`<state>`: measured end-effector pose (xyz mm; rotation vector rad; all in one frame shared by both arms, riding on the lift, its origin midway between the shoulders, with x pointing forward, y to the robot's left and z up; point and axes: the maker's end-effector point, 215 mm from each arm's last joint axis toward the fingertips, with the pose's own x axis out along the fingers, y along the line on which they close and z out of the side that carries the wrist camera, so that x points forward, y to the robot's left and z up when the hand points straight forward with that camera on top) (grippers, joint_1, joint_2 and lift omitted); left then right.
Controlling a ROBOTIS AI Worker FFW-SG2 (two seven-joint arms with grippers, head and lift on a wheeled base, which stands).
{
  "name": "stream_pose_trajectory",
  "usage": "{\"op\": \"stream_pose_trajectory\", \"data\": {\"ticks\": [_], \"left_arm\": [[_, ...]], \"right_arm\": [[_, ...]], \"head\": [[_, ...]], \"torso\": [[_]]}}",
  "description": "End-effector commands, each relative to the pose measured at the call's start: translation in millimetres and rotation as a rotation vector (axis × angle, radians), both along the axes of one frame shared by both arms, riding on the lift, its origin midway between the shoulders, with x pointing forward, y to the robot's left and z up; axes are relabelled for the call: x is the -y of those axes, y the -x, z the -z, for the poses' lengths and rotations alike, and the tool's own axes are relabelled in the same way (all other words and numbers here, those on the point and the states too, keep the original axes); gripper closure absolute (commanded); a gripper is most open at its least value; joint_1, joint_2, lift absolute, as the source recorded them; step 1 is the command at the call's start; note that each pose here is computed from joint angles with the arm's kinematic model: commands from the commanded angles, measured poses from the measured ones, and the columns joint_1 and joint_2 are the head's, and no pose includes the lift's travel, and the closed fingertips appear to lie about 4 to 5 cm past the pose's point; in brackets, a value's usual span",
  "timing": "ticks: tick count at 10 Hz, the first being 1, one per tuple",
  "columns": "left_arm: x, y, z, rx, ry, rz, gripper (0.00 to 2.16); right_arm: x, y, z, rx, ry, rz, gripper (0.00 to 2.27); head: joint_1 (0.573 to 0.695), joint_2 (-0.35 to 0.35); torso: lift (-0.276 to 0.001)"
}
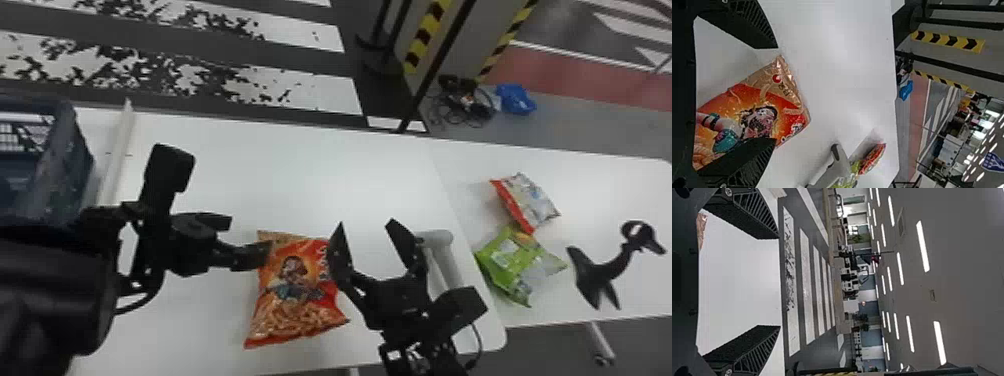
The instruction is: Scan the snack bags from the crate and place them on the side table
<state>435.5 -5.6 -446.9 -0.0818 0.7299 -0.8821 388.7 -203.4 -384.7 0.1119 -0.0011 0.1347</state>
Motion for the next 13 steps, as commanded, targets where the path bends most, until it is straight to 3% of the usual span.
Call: {"op": "stream_pose_trajectory", "data": {"ticks": [1,3,5,6,8,9,11,13], "left_arm": [[-20.7,-11.0,-16.8,0.061,0.017,-0.064,0.02],[-74.5,-28.5,-56.1,0.207,0.079,-0.188,0.02],[-140.0,-31.2,-89.4,0.356,0.097,-0.307,0.03],[-174.4,-27.1,-102.6,0.4,0.116,-0.368,0.03],[-241.2,-10.9,-121.7,0.463,0.119,-0.479,0.03],[-273.7,-2.7,-126.6,0.468,0.133,-0.536,0.03],[-319.2,14.7,-135.5,0.475,0.171,-0.609,0.04],[-342.6,27.1,-137.5,0.476,0.182,-0.638,0.04]], "right_arm": [[2.5,1.4,-1.2,0.005,0.0,0.003,0.08],[0.6,2.0,-1.5,0.005,0.002,-0.004,0.22],[-6.5,3.3,-2.0,0.007,0.009,-0.035,0.59],[-12.9,5.3,-0.7,0.004,0.02,-0.06,0.82],[-22.8,7.4,6.0,-0.026,0.035,-0.09,1.75],[-30.5,9.4,9.6,-0.044,0.044,-0.115,1.95],[-35.8,15.1,5.2,-0.043,0.047,-0.134,1.96],[-37.3,27.7,-1.0,-0.049,0.049,-0.142,1.4]], "head": [[0.695,-0.285],[0.695,-0.246],[0.695,-0.183],[0.695,-0.129],[0.695,-0.017],[0.695,0.034],[0.695,0.118],[0.695,0.209]], "torso": [[-0.094],[-0.094],[-0.094],[-0.094],[-0.094],[-0.094],[-0.094],[-0.094]]}}
